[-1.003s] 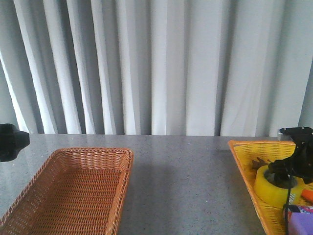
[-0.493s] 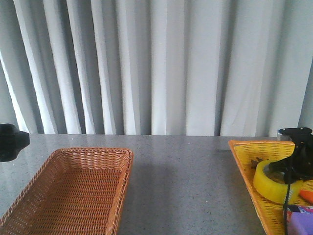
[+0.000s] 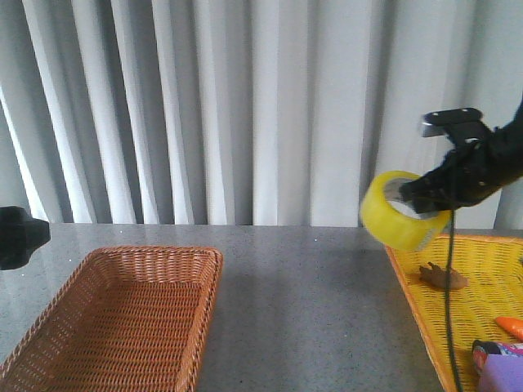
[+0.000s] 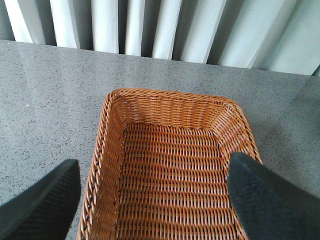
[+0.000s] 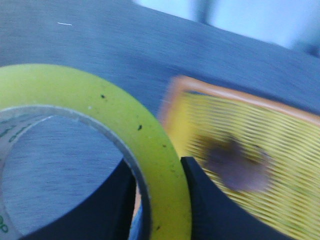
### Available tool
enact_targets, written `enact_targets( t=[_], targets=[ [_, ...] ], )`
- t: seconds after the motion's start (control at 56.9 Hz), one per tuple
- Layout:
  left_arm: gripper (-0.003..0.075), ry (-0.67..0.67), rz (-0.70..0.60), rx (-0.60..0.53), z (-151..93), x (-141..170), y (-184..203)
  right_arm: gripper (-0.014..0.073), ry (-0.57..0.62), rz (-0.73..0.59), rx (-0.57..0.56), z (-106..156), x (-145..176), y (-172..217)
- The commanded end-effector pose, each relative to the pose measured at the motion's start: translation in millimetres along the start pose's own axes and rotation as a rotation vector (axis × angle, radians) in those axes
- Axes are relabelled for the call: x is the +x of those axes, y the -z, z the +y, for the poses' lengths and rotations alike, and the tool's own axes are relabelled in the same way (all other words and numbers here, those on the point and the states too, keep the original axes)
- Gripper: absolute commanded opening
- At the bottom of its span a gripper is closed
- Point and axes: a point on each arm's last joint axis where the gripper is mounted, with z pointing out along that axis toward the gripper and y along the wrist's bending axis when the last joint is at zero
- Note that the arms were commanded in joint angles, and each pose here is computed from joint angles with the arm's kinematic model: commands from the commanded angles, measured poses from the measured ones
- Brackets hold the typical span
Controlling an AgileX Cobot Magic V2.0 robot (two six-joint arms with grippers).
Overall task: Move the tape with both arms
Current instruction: 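Carry the tape toward the table center and set it down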
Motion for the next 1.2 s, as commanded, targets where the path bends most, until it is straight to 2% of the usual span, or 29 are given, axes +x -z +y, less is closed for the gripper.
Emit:
enact_targets(
  t=[0.0, 0.193, 0.387, 0.704, 0.792, 1.073, 1.179],
  targets=[
    [0.057, 0.012, -0.104, 0.033, -6, -16, 10, 0.0069, 0.075, -0.1, -0.051, 38, -19, 26],
    [0.057, 0.012, -0.082, 0.028, -5, -14, 10, 0.0074, 0.2, -0.012, -0.105, 96, -15, -13],
    [0.057, 0.012, -0.082, 0.028, -5, -14, 10, 0.0083, 0.274, 0.082, -0.083, 120, -4, -54],
    [0.057, 0.012, -0.071, 0.026, -5, -13, 10, 0.0131, 0.253, 0.234, -0.06, 117, 21, -108],
    [0.057, 0.012, -0.071, 0.026, -5, -13, 10, 0.0184, 0.25, 0.254, -0.056, 116, 26, -117],
    [0.057, 0.012, -0.071, 0.026, -5, -13, 10, 0.0433, 0.251, 0.276, -0.058, 117, 34, -137],
    [0.057, 0.012, -0.071, 0.026, -5, -13, 10, 0.0477, 0.247, 0.249, -0.054, 117, 30, -133]
  ],
)
